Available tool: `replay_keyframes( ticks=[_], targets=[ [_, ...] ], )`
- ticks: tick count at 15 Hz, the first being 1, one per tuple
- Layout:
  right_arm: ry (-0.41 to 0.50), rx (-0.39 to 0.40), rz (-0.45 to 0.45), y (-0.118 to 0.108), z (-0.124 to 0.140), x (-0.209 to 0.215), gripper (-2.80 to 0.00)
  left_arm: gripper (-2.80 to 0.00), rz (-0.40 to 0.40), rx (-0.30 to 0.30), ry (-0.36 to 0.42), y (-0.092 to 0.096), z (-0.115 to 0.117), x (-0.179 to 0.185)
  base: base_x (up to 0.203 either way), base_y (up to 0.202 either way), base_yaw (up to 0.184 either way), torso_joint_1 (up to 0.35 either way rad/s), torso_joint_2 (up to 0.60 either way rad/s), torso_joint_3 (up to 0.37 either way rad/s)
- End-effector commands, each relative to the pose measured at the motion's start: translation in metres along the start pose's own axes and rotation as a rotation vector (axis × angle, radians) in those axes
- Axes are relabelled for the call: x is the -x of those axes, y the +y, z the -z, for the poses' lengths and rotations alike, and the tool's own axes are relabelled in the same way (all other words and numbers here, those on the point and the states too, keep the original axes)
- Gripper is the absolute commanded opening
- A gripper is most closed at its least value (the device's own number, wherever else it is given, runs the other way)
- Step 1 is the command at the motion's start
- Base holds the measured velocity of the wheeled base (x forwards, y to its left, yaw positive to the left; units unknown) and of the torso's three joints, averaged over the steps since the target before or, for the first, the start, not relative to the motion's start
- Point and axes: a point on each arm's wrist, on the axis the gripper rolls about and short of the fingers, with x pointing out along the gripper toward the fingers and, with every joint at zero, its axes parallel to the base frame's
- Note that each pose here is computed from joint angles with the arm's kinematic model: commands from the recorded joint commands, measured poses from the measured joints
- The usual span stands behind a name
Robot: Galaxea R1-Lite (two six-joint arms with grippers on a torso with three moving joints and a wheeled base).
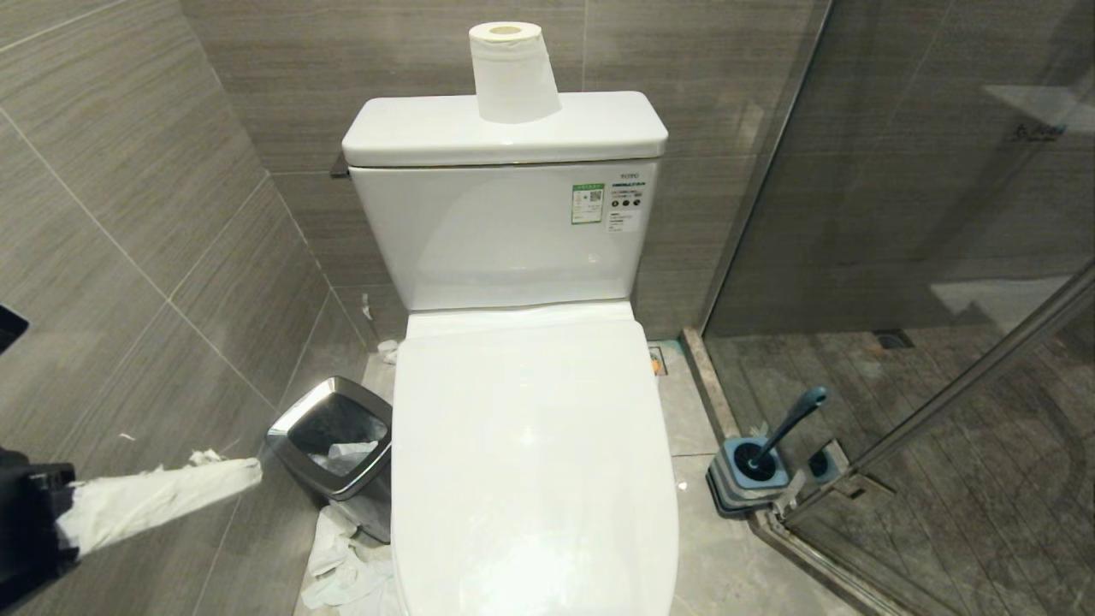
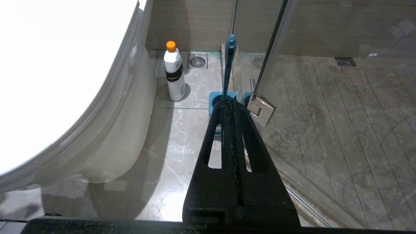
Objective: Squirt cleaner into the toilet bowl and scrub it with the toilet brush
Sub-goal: Use the left hand to lift the toilet lid slightly
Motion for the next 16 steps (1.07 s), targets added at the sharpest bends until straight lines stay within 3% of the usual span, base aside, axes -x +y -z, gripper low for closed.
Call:
replay_keyframes(
  ticks=[1, 6, 12, 16],
  targets=[
    [0.000, 0.001, -0.001, 0.000, 0.000, 0.000, -2.80, -2.80, -0.006, 0.047, 0.044, 0.013, 0.004, -0.011, 0.000, 0.000, 0.000, 0.000, 0.00, 0.000],
    [0.000, 0.001, -0.001, 0.000, 0.000, 0.000, -2.80, -2.80, -0.037, 0.085, 0.058, 0.059, -0.016, -0.055, 0.000, 0.000, 0.000, 0.000, 0.00, 0.000],
    [0.001, 0.001, -0.001, 0.000, 0.000, 0.000, -2.80, -2.80, -0.149, 0.156, -0.015, 0.151, -0.048, -0.093, 0.000, 0.000, 0.000, 0.000, 0.00, 0.000],
    [0.002, 0.001, -0.002, 0.000, 0.000, 0.000, -2.80, -2.80, -0.017, 0.208, 0.012, 0.172, -0.049, -0.083, 0.000, 0.000, 0.000, 0.000, 0.00, 0.000]
  ],
)
